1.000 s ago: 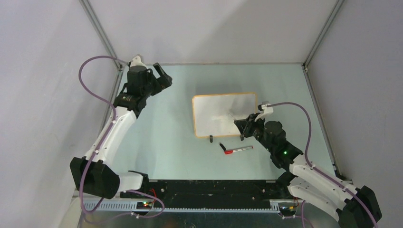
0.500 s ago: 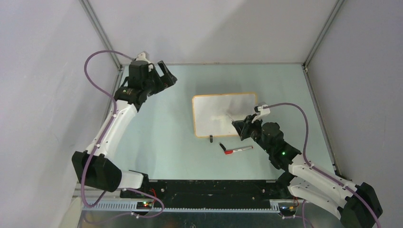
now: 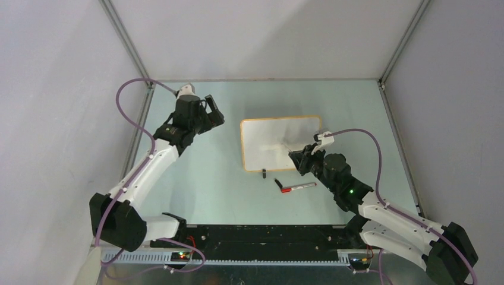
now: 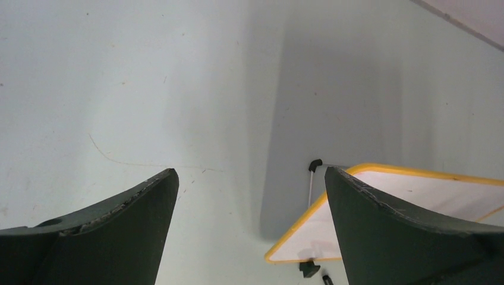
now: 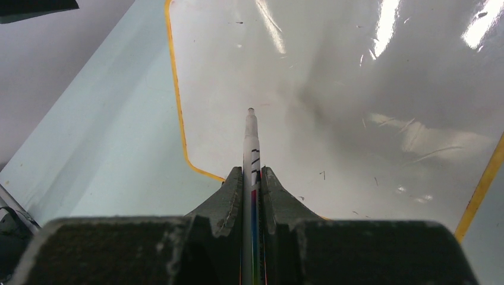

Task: Write a sentence on the whiteboard
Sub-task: Hold the whiteboard at the center of the board.

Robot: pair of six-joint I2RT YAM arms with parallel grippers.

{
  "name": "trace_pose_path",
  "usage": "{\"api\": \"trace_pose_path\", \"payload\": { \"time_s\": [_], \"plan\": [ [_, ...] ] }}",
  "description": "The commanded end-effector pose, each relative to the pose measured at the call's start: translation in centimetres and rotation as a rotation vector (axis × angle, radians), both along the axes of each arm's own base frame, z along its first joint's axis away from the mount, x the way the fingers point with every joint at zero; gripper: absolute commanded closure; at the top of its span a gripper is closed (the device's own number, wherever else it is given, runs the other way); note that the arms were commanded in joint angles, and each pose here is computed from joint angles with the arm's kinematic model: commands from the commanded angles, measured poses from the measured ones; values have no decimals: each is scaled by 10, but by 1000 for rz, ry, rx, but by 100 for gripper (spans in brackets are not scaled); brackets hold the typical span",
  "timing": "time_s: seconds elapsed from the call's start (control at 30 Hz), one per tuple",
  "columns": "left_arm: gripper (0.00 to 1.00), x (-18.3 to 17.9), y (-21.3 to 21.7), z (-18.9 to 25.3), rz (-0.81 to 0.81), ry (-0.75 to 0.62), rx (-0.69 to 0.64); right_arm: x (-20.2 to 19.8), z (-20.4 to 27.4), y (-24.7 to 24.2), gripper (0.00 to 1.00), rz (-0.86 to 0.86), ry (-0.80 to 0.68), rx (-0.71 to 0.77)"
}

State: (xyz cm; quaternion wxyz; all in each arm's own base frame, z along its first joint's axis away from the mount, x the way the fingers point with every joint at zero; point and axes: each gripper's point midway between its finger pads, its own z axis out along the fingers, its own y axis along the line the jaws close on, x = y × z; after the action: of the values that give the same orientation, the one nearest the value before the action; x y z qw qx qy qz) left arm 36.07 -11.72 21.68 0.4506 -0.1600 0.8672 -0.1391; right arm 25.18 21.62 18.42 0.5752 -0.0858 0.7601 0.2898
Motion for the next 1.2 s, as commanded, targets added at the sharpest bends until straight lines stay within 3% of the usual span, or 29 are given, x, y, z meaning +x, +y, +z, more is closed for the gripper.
{"api": "trace_pose_path", "payload": {
  "time_s": [0.0, 0.17, 0.33, 0.53, 0.83, 1.17],
  "plan": [
    [1, 17, 2, 16, 87, -140, -47, 5, 9, 2, 100, -15, -46, 14],
    [1, 16, 14, 5, 117, -240, -20, 4, 10, 4, 100, -6, -47, 15],
    [1, 13, 10, 0, 45, -358, -5, 8, 5, 0, 100, -35, -45, -5],
    [1, 24, -27, -20, -140, -309, -30, 7, 3, 2, 100, -23, -46, -17],
    [2, 15, -10, -25, -84, -356, 4, 5, 4, 4, 100, -18, -66, -40],
    [2, 20, -11, -43, -41, -282, -28, 7, 1, 5, 100, -27, -69, -63]
  ]
}}
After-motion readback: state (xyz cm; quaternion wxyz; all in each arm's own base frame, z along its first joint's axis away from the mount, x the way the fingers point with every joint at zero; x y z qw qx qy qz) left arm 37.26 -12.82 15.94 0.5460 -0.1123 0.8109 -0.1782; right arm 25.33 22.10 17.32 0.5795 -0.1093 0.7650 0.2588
